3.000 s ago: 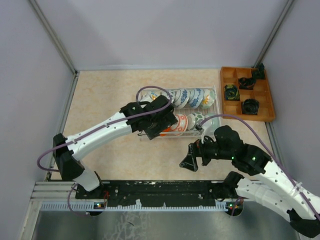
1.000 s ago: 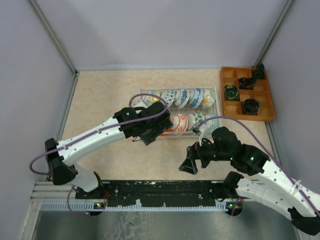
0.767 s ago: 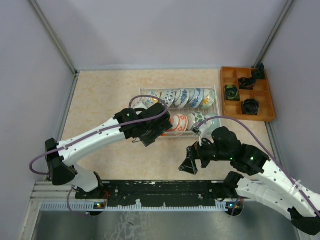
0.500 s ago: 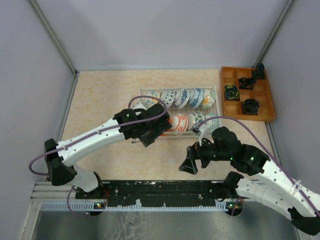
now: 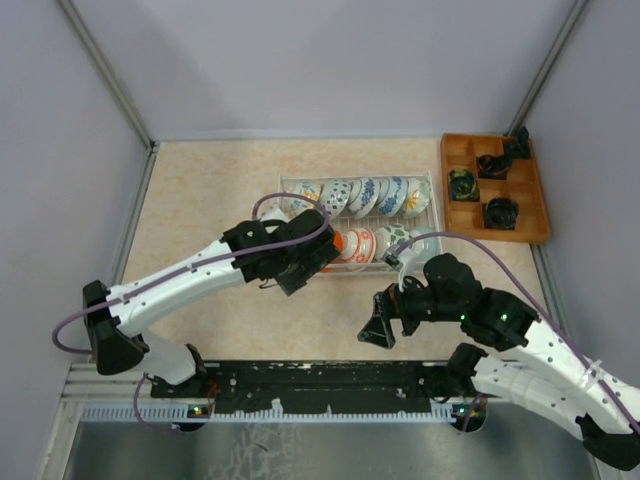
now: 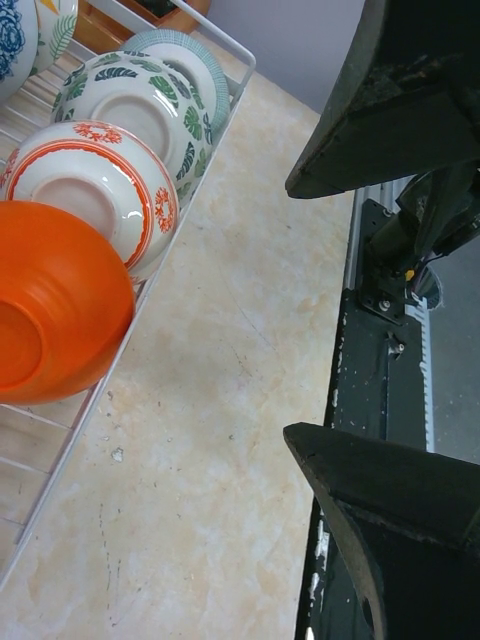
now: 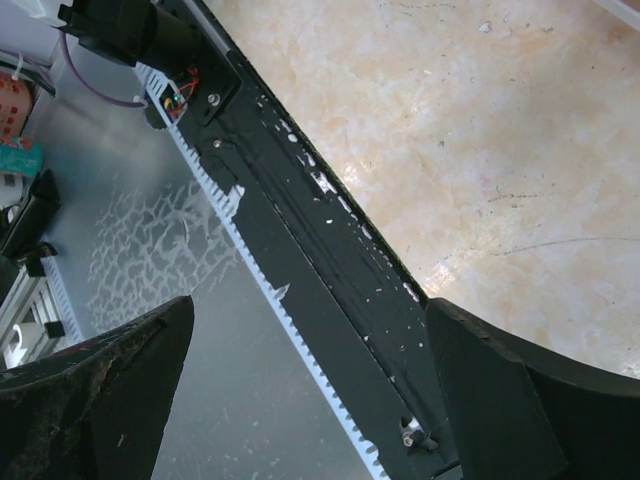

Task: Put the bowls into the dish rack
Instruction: Reset both arms

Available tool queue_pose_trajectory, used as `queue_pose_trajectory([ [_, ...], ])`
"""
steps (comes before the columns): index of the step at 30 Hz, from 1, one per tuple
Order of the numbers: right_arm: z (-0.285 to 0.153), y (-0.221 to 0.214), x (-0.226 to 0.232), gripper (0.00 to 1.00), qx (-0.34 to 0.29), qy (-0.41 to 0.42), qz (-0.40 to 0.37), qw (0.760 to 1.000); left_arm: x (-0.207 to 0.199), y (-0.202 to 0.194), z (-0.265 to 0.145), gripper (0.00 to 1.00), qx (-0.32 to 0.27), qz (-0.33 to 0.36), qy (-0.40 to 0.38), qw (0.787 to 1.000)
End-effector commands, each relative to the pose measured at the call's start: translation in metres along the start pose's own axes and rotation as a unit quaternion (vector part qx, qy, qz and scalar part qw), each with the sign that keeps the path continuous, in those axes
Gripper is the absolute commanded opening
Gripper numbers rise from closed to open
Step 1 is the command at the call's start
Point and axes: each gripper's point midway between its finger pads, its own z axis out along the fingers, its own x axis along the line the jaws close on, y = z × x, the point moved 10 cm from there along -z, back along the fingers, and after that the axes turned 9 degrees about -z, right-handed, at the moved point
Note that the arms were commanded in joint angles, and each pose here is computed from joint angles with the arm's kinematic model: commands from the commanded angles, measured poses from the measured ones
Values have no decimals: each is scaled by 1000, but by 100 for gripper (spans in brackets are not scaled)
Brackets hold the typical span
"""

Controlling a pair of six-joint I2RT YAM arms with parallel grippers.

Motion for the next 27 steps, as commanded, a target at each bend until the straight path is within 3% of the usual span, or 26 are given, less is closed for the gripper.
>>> queue_pose_trajectory([
  [1, 2, 3, 0, 99, -8, -1, -5, 1000, 6, 4, -10, 100, -7, -12, -12, 1000],
  [16, 8, 4, -8, 99, -4, -52, 17, 998, 29, 29, -22, 99, -63, 22, -70, 995],
  [27, 9, 8, -14, 99, -25, -106, 42, 993, 35, 49, -43, 100, -77, 142, -116, 980],
])
